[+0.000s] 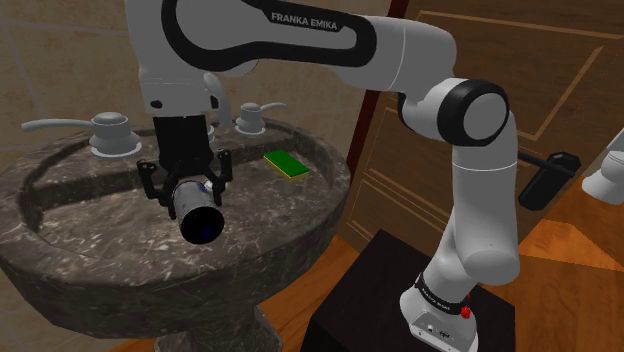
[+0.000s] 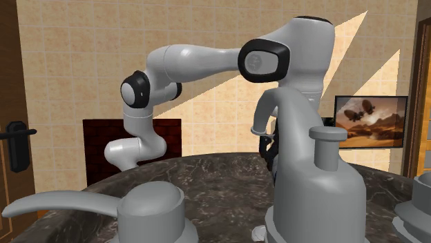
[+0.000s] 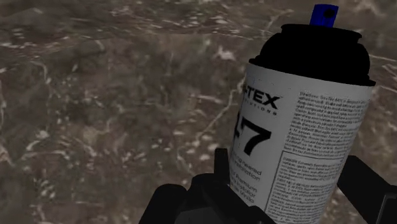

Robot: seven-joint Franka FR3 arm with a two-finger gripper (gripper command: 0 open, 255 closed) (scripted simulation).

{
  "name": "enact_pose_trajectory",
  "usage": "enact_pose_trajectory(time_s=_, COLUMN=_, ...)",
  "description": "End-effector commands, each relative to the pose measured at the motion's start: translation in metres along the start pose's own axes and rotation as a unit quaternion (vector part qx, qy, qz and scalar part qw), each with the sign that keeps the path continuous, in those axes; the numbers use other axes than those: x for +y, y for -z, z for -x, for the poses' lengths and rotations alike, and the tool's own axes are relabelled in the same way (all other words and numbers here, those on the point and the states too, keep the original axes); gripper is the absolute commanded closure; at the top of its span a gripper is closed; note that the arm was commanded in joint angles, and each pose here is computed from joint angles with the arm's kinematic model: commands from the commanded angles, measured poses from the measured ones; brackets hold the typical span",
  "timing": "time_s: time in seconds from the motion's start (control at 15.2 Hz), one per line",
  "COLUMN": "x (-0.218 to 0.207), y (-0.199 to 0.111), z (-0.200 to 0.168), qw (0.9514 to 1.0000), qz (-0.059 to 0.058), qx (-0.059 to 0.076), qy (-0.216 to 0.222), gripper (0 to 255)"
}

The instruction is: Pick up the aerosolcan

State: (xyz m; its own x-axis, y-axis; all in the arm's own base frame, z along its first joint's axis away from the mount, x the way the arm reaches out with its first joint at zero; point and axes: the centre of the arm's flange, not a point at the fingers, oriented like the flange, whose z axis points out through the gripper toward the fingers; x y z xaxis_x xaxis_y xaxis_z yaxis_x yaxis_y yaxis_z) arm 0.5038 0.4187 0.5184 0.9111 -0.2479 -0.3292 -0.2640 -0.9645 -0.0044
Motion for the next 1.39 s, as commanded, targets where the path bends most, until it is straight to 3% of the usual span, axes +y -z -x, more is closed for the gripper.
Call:
enact_pose_trajectory(time_s=0.0, x=-0.001, y=-0.004, z=-0.003, qw=1.0000, qz=-0.001, qx=-0.003, qy=-0.002, gripper=255)
enact_pose_trajectory(time_s=0.53, x=0.002, y=-0.004, z=-0.003, qw=1.0000, qz=-0.002, qx=-0.003, qy=-0.002, gripper=255)
enact_pose_trajectory(time_s=1.32, x=0.002, y=0.056, z=0.018, qw=1.0000, qz=-0.002, qx=-0.003, qy=-0.002, gripper=255)
